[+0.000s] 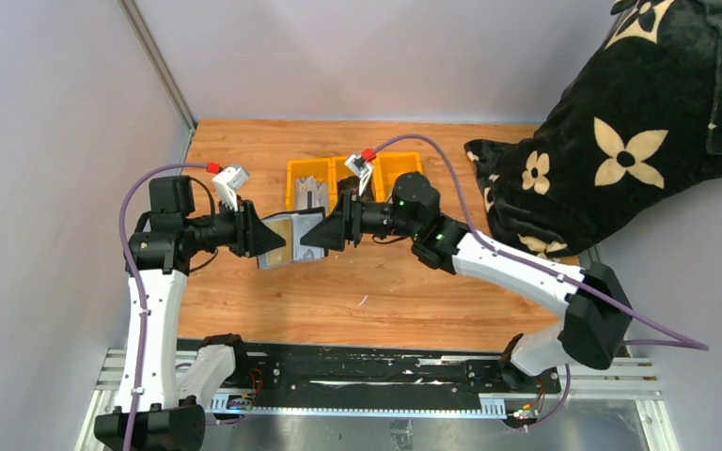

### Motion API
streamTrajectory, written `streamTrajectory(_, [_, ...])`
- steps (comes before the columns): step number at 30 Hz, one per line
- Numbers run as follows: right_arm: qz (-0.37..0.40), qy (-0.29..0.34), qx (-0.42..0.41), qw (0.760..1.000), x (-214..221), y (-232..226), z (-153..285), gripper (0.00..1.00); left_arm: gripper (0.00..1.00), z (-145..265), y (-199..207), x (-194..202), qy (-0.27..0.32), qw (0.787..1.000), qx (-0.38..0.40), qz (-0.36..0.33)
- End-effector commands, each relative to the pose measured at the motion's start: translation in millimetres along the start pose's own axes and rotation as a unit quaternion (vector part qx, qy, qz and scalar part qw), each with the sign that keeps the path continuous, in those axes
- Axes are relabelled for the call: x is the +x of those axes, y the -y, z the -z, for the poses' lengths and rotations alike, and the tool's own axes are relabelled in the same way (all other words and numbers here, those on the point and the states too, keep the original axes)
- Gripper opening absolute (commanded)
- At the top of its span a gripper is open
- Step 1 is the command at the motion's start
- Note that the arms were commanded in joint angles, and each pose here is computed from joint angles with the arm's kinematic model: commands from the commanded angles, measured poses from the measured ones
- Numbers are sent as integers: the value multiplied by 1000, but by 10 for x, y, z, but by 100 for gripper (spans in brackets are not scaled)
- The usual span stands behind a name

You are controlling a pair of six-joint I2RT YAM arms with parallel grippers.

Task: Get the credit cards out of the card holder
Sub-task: Remove the credit card from the card holder.

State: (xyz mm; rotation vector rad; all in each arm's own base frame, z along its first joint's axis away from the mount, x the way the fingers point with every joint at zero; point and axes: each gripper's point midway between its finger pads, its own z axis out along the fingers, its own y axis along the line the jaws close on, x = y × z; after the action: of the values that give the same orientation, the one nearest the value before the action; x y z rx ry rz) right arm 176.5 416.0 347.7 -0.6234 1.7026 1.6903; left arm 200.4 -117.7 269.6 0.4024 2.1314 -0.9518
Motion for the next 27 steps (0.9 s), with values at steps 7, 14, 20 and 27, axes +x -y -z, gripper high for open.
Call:
streamTrajectory(7, [-61,-58,-95,992,397,-147,-87,58,4,117,464,-95,20,995,101,-20])
streamTrajectory(14, [-71,-63,-75,993,493,24,-141,57,9,173,657,-107,23,988,149,-12])
streamTrajectory(20, [-74,-64,-58,994,533,118,-154,52,10,249,852,-107,26,979,204,-14])
streamTrajectory(27, [-81,-46,-61,994,466,98,-228,38,21,306,966,-83,24,973,230,-3])
